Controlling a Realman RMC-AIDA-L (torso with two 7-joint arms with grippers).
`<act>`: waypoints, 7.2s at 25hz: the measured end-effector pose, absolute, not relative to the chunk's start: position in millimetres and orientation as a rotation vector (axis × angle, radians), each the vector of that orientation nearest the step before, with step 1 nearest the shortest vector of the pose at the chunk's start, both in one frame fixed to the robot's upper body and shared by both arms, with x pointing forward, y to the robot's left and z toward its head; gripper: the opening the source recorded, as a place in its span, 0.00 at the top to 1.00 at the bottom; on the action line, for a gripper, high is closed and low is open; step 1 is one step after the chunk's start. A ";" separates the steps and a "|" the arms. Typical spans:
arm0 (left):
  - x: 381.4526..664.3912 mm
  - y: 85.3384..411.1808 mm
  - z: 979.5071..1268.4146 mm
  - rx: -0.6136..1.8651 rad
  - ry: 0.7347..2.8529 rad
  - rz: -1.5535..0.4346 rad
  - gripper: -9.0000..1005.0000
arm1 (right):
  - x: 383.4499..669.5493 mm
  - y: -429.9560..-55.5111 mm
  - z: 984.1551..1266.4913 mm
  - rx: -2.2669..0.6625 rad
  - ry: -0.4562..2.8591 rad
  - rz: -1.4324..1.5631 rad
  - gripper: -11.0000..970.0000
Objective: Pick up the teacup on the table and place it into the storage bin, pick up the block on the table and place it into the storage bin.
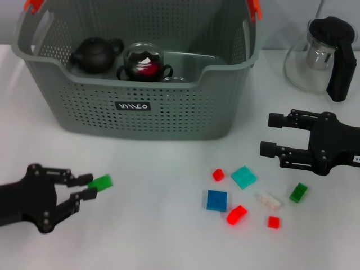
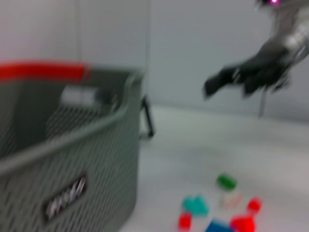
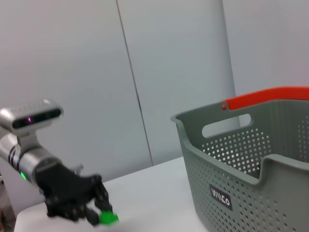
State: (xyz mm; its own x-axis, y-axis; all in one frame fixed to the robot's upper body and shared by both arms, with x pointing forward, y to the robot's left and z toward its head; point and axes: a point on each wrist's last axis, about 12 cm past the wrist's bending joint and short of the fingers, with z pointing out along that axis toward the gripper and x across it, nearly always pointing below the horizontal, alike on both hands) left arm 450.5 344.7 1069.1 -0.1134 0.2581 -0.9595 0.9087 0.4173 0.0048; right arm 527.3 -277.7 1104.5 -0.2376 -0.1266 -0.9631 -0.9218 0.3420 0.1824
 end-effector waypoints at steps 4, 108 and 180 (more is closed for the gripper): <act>470.0 334.0 1090.7 1.054 1.493 -0.858 0.77 | 527.2 -276.5 1104.3 -0.965 1.623 1.019 0.23; 525.4 211.2 1048.1 1.448 1.604 -0.893 0.50 | 520.8 -300.4 1099.9 -0.880 1.663 0.952 0.23; 531.0 224.6 1073.2 1.401 1.546 -0.921 0.60 | 520.5 -304.4 1101.2 -0.871 1.668 0.951 0.23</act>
State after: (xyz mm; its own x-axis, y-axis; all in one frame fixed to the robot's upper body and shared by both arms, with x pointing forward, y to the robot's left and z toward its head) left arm 531.0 224.6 1073.2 -0.0280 0.3813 -0.9240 0.9941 0.1074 0.0142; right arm 520.5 -304.4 1101.2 -0.2544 -0.1069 -0.9612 -0.8815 0.4345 0.1850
